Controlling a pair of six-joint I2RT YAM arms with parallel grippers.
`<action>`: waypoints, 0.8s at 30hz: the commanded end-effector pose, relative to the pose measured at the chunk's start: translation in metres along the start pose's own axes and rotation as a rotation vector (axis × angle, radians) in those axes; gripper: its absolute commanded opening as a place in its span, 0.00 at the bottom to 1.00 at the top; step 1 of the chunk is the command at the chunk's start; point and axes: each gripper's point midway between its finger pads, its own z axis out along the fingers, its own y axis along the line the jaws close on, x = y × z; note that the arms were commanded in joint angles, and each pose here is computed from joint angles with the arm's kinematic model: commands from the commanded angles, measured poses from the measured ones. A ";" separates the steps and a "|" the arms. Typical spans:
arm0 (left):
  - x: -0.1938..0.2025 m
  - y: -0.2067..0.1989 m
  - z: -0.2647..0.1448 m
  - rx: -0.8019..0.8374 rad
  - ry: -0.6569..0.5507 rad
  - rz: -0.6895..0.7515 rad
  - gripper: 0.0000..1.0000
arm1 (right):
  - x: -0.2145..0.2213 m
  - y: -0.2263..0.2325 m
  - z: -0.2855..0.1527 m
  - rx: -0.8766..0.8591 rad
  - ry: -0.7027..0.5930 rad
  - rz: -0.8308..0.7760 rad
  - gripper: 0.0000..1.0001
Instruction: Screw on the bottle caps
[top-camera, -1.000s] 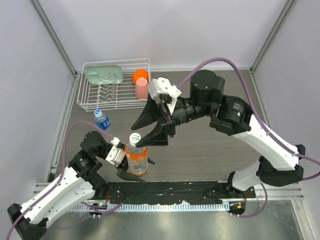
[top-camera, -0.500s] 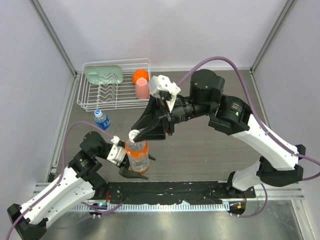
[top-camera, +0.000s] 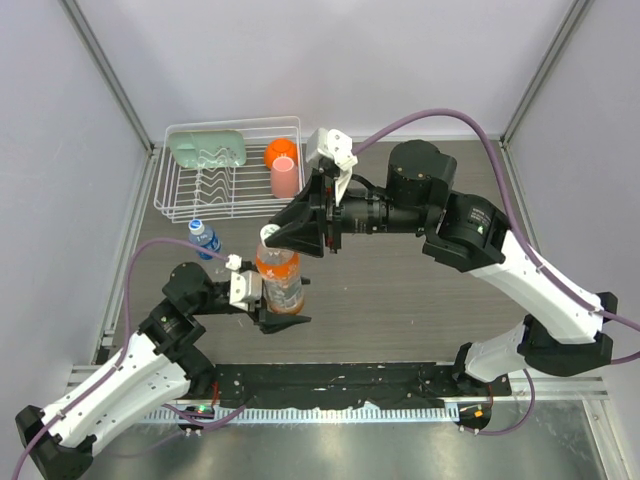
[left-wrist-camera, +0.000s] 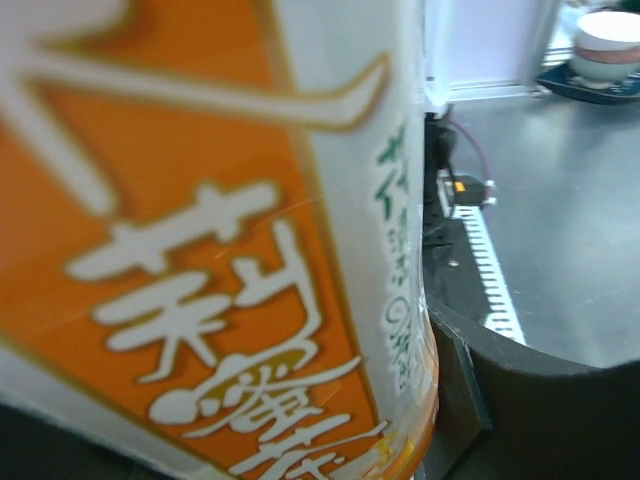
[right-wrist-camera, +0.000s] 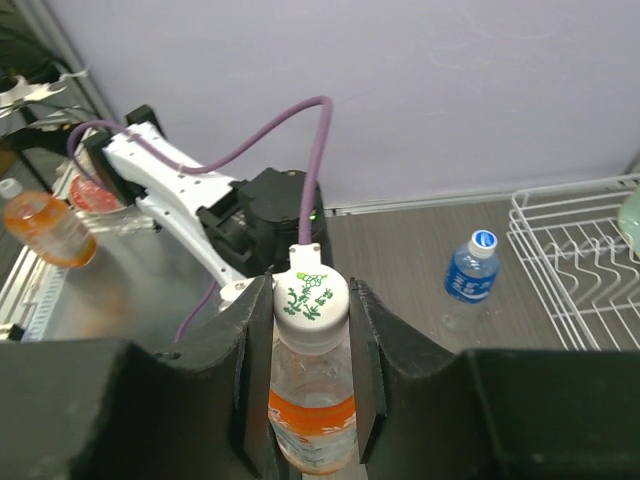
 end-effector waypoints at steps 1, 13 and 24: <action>-0.008 0.043 -0.004 -0.223 -0.013 0.068 0.00 | 0.036 -0.033 0.009 0.195 0.114 0.066 0.01; 0.003 0.077 -0.015 -0.418 0.023 0.099 0.00 | 0.066 -0.056 0.040 0.656 0.230 0.016 0.01; 0.008 0.085 -0.020 -0.466 0.034 0.102 0.00 | 0.074 -0.091 0.037 1.109 0.195 0.002 0.01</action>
